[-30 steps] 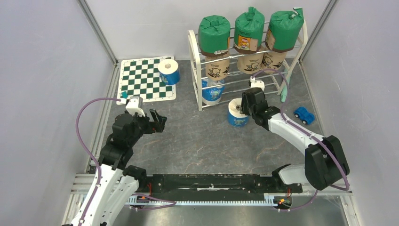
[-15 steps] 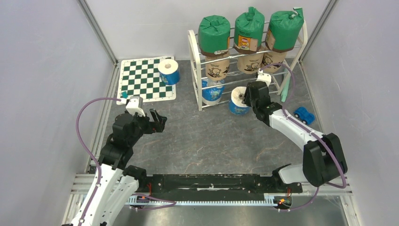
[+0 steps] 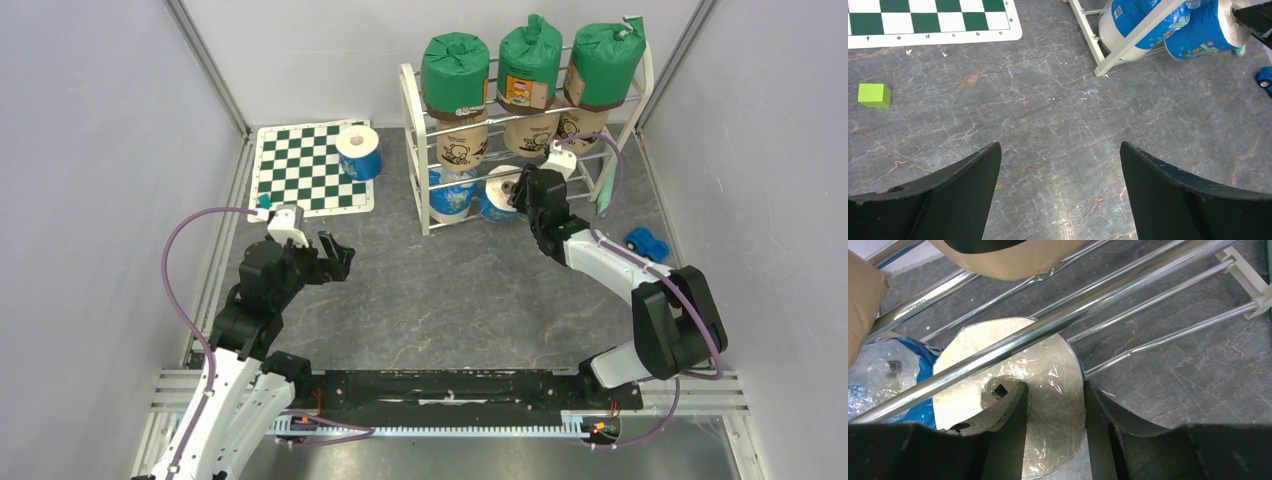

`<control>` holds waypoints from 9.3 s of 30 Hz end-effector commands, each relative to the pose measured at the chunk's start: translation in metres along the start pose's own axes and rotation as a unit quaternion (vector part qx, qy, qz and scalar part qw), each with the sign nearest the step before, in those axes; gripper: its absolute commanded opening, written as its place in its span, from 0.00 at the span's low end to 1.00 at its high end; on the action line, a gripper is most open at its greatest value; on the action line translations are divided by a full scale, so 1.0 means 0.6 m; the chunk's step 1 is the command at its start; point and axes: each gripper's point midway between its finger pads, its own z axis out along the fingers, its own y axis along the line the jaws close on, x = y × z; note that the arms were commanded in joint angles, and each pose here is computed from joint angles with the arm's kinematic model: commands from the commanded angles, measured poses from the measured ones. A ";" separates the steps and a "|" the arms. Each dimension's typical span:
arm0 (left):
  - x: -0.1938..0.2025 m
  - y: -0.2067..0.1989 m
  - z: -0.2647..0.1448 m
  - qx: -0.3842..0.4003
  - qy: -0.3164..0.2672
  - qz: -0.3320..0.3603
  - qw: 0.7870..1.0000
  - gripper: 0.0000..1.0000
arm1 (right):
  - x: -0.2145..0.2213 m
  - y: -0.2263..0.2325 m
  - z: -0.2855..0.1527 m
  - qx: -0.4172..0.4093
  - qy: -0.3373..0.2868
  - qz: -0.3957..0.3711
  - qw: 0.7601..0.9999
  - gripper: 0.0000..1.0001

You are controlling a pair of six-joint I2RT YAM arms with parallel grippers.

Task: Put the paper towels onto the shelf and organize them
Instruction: Pick up the paper towel from the center of the board, then place the paper towel on the shelf, then pick up the paper towel from the center of the board.

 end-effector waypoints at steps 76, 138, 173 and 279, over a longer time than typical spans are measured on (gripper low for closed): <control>0.010 0.001 0.012 0.006 0.014 0.024 1.000 0.93 | -0.085 0.027 -0.016 -0.088 -0.194 0.038 0.976 0.79; 0.017 0.005 0.021 0.000 0.026 0.026 0.999 0.93 | -0.009 0.084 0.067 -0.203 -0.130 -0.023 0.970 0.57; -0.213 0.093 0.381 -0.235 0.053 -0.029 0.970 0.95 | 0.093 -0.030 -0.189 -0.236 -0.061 -0.069 0.967 0.82; -0.092 -0.263 -0.119 0.380 -0.273 0.194 0.862 0.26 | 0.022 0.228 -0.513 -0.742 -0.091 -0.013 0.664 0.85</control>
